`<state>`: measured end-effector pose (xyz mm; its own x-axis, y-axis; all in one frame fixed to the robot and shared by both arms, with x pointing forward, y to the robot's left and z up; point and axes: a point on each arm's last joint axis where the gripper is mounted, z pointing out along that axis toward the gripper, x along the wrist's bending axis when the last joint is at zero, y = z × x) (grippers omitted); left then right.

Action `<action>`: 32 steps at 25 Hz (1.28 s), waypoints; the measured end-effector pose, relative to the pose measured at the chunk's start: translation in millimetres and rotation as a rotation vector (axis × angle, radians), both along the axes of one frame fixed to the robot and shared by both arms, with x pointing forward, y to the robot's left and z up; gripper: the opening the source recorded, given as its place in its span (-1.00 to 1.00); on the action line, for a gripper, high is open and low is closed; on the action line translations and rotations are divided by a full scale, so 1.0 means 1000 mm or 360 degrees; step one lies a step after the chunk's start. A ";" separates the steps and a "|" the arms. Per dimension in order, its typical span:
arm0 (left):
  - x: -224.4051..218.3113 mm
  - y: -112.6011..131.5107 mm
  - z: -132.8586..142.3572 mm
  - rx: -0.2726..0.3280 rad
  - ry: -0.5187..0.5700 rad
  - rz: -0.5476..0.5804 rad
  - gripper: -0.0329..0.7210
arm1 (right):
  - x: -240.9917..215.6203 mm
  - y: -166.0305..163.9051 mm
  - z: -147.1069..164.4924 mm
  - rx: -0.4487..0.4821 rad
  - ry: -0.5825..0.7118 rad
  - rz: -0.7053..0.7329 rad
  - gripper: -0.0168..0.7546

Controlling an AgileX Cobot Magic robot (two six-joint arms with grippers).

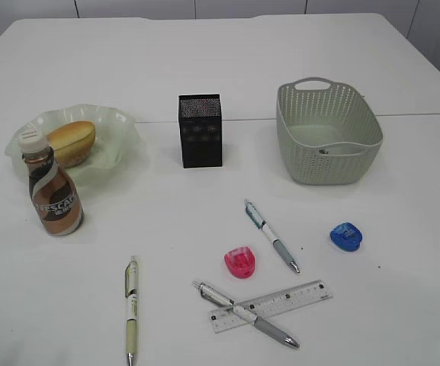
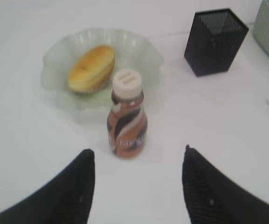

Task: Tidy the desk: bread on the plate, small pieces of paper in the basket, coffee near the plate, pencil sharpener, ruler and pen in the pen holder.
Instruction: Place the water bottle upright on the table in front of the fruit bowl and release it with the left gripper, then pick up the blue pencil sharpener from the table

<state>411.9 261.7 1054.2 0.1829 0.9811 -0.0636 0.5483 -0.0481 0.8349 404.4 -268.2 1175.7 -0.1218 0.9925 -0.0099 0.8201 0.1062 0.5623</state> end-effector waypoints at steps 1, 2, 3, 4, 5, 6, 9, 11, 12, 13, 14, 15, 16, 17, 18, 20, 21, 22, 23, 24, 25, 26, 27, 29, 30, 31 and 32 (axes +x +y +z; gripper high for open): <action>-0.007 0.002 0.005 0.0011 0.0046 0.0000 0.18 | 0.006 0.002 -0.004 0.0019 0.0042 -0.0007 0.35; -0.014 0.003 0.007 0.0026 0.0113 0.0000 0.16 | 0.012 0.005 -0.008 0.0043 0.0082 -0.0018 0.35; -0.020 0.005 0.009 0.0042 0.0182 0.0000 0.15 | 0.019 0.008 -0.014 0.0061 0.0134 -0.0027 0.35; -0.026 0.006 0.010 0.0057 0.0248 0.0000 0.14 | 0.027 0.011 -0.020 0.0075 0.0190 -0.0030 0.35; -0.030 0.007 0.011 0.0068 0.0296 0.0000 0.13 | 0.036 0.013 -0.027 0.0080 0.0242 -0.0034 0.35; -0.034 0.008 0.012 0.0080 0.0348 0.0000 0.13 | 0.043 0.015 -0.033 0.0082 0.0287 -0.0035 0.35; -0.039 0.007 0.012 0.0069 0.0463 -0.0004 0.13 | 0.067 0.021 -0.056 0.0034 0.0437 0.0004 0.35; -0.041 0.006 0.011 0.0039 0.0493 -0.0008 0.12 | 0.084 0.025 -0.075 -0.0028 0.0542 0.0083 0.35; -0.041 0.006 0.011 0.0028 0.0496 -0.0009 0.12 | 0.092 0.026 -0.085 -0.0050 0.0596 0.0109 0.35; -0.041 0.006 0.011 0.0025 0.0497 -0.0010 0.12 | 0.098 0.028 -0.094 -0.0061 0.0639 0.0124 0.35; -0.041 0.005 0.011 0.0022 0.0501 -0.0010 0.12 | 0.104 0.030 -0.103 -0.0069 0.0692 0.0141 0.35; -0.041 0.005 0.011 0.0021 0.0507 -0.0011 0.12 | 0.111 0.032 -0.112 -0.0067 0.0728 0.0140 0.35; -0.042 0.005 0.011 0.0024 0.0521 -0.0011 0.12 | 0.116 0.033 -0.119 -0.0057 0.0738 0.0139 0.35; -0.043 0.006 0.010 0.0029 0.0539 -0.0012 0.12 | 0.122 0.035 -0.127 -0.0053 0.0746 0.0146 0.35; -0.043 0.006 0.010 0.0032 0.0554 -0.0012 0.12 | 0.127 0.037 -0.133 -0.0043 0.0753 0.0144 0.35; -0.045 0.006 0.008 0.0041 0.0593 -0.0013 0.12 | 0.136 0.039 -0.144 -0.0030 0.0726 0.0148 0.35; -0.046 0.006 0.008 0.0044 0.0604 -0.0014 0.12 | 0.141 0.040 -0.149 -0.0033 0.0711 0.0161 0.35; -0.046 0.006 0.008 0.0045 0.0612 -0.0014 0.12 | 0.146 0.042 -0.154 -0.0038 0.0705 0.0182 0.35; -0.046 0.006 0.007 0.0047 0.0618 -0.0014 0.12 | 0.151 0.043 -0.157 -0.0042 0.0685 0.0213 0.35; -0.046 0.006 0.007 0.0048 0.0622 -0.0014 0.12 | 0.156 0.044 -0.162 -0.0048 0.0674 0.0246 0.35; -0.047 0.006 0.007 0.0048 0.0622 -0.0014 0.12 | 0.161 0.046 -0.167 -0.0050 0.0678 0.0274 0.35; -0.047 0.006 0.007 0.0049 0.0625 -0.0014 0.12 | 0.166 0.048 -0.172 -0.0050 0.0673 0.0307 0.35; -0.047 0.006 0.007 0.0050 0.0632 -0.0014 0.12 | 0.171 0.049 -0.175 -0.0053 0.0664 0.0338 0.35; -0.048 0.007 0.006 0.0053 0.0643 -0.0015 0.12 | 0.180 0.052 -0.185 -0.0059 0.0672 0.0381 0.35; -0.048 0.007 0.006 0.0055 0.0652 -0.0015 0.12 | 0.184 0.053 -0.188 -0.0066 0.0675 0.0399 0.35; -0.048 0.007 0.006 0.0057 0.0661 -0.0015 0.12 | 0.188 0.054 -0.193 -0.0073 0.0685 0.0412 0.35; -0.049 0.007 0.006 0.0058 0.0667 -0.0016 0.12 | 0.192 0.054 -0.197 -0.0076 0.0688 0.0417 0.35</action>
<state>363.2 268.4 1059.9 0.1579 0.9824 -0.0996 0.8396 -0.0805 0.5372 596.5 -213.8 978.4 -0.3697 0.9277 0.0519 0.9192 0.3569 0.1666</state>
